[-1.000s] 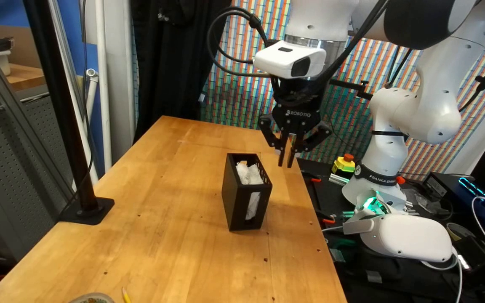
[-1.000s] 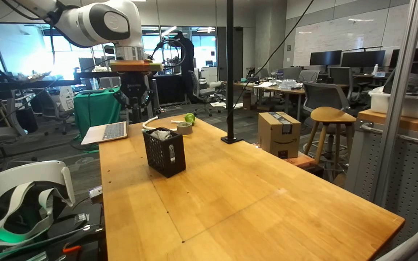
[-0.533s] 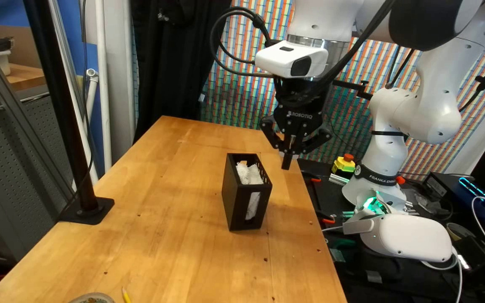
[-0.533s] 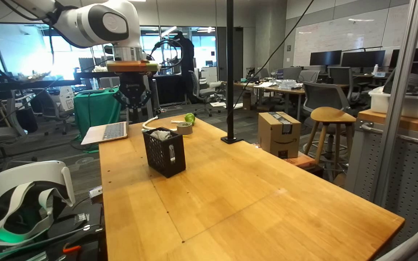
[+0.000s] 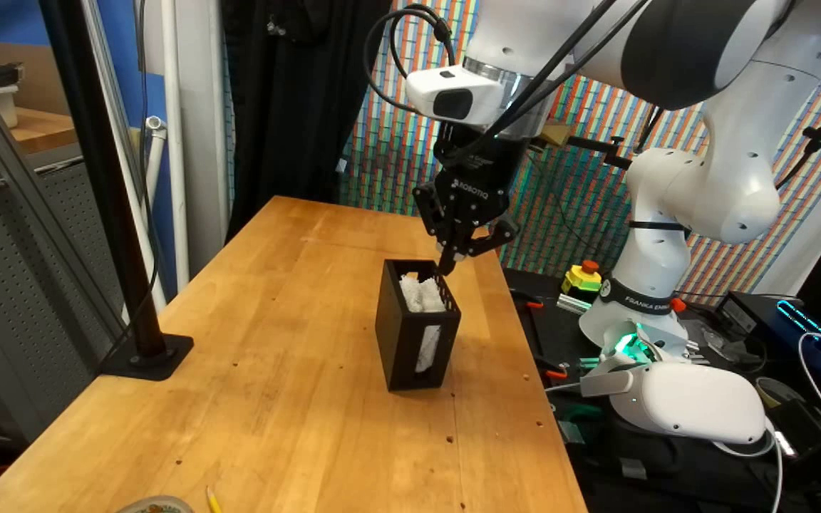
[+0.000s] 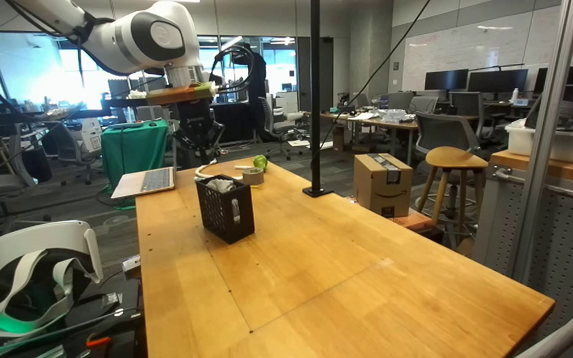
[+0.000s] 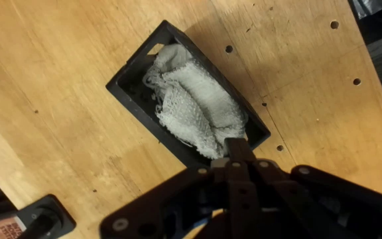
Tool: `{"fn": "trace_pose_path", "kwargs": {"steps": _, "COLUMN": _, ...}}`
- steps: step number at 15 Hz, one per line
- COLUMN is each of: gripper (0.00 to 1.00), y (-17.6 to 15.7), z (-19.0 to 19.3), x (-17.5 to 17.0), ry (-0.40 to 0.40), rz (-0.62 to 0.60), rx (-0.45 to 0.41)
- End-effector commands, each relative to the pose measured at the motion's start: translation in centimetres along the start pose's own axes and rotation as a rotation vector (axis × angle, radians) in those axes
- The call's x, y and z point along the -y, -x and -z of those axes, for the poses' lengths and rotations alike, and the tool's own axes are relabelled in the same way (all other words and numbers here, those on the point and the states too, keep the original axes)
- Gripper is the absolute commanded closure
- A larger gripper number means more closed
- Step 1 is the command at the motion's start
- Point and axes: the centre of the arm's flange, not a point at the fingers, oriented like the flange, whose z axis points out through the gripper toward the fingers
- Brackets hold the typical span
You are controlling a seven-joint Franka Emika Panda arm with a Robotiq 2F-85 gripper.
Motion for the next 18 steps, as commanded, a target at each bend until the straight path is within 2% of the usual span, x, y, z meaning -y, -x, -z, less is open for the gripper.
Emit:
{"fn": "trace_pose_path", "kwargs": {"steps": 1, "gripper": 1.00, "y": -0.5, "z": -0.7, "x": -0.1, "ry": 0.002, "rz": -0.196, "rx": 0.001}}
{"fn": "trace_pose_path", "kwargs": {"steps": 6, "gripper": 1.00, "y": -0.9, "z": -1.4, "x": -0.2, "ry": 0.000, "rz": -0.347, "rx": -0.003}}
{"fn": "trace_pose_path", "kwargs": {"steps": 7, "gripper": 0.74, "y": -1.0, "z": -1.4, "x": -0.1, "ry": 0.002, "rz": -0.333, "rx": -0.010}}
{"fn": "trace_pose_path", "kwargs": {"steps": 8, "gripper": 0.72, "y": -1.1, "z": -1.3, "x": 0.0, "ry": -0.017, "rz": -0.306, "rx": -0.020}}
{"fn": "trace_pose_path", "kwargs": {"steps": 9, "gripper": 0.66, "y": -1.0, "z": -1.1, "x": 0.2, "ry": -0.031, "rz": -0.232, "rx": -0.028}}
{"fn": "trace_pose_path", "kwargs": {"steps": 10, "gripper": 0.84, "y": -0.7, "z": -1.7, "x": 0.1, "ry": -0.017, "rz": -0.290, "rx": 0.008}}
{"fn": "trace_pose_path", "kwargs": {"steps": 12, "gripper": 0.68, "y": -0.8, "z": -1.7, "x": 0.3, "ry": -0.020, "rz": -0.257, "rx": 0.002}}
{"fn": "trace_pose_path", "kwargs": {"steps": 18, "gripper": 0.66, "y": -0.9, "z": -1.6, "x": 0.4, "ry": -0.019, "rz": -0.244, "rx": -0.002}}
